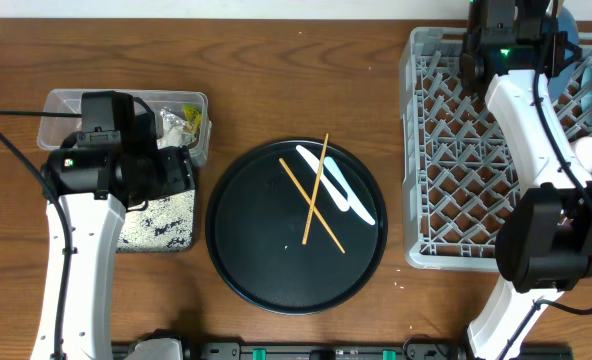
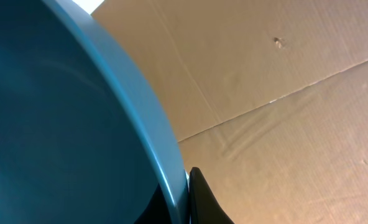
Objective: Sort waste into correct bins and load items into the dishwasher rack
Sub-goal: 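Lower the blue bowl into the dish rack and open right gripper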
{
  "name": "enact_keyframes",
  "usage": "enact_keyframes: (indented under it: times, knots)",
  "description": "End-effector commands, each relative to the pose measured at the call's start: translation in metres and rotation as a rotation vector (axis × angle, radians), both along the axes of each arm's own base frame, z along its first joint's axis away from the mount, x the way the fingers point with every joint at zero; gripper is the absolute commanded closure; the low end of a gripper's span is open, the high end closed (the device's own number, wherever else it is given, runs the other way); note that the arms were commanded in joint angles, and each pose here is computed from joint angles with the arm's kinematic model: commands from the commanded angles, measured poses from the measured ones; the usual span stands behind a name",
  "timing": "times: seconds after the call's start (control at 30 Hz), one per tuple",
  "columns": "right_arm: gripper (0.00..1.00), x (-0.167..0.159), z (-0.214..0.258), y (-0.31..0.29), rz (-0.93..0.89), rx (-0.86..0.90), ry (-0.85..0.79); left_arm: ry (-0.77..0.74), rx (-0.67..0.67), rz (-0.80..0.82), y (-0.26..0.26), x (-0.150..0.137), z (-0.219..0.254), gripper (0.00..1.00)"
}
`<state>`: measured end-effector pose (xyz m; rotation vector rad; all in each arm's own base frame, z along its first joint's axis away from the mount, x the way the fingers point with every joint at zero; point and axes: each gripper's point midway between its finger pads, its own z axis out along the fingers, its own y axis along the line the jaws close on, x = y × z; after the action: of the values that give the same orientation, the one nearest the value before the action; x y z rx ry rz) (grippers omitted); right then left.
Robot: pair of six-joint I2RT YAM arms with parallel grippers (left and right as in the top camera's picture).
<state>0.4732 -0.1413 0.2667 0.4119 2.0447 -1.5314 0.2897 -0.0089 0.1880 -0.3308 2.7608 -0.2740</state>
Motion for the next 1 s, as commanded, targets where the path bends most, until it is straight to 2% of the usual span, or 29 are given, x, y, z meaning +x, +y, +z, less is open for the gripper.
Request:
enact_keyframes:
  times: [0.0,0.33,0.5,0.8,0.97]
  knots:
    - [0.99,0.003,-0.011,0.001,0.01,0.008,0.036,-0.016,0.006,0.01,0.003,0.001,0.006,0.27]
    - [0.99,-0.002,-0.023,0.001,0.004,-0.002,0.074,-0.016,0.006,0.01,0.003,0.001,0.006,0.27]
    - [0.99,-0.008,-0.011,-0.006,-0.054,-0.06,0.051,-0.016,0.006,0.01,0.003,0.001,0.006,0.27]
    - [0.99,-0.006,-0.009,-0.004,-0.043,-0.071,0.079,-0.016,0.006,0.01,0.003,0.001,0.006,0.27]
    - [0.99,0.001,-0.019,0.009,0.02,-0.033,0.111,-0.016,0.006,0.01,0.003,0.001,0.006,0.27]
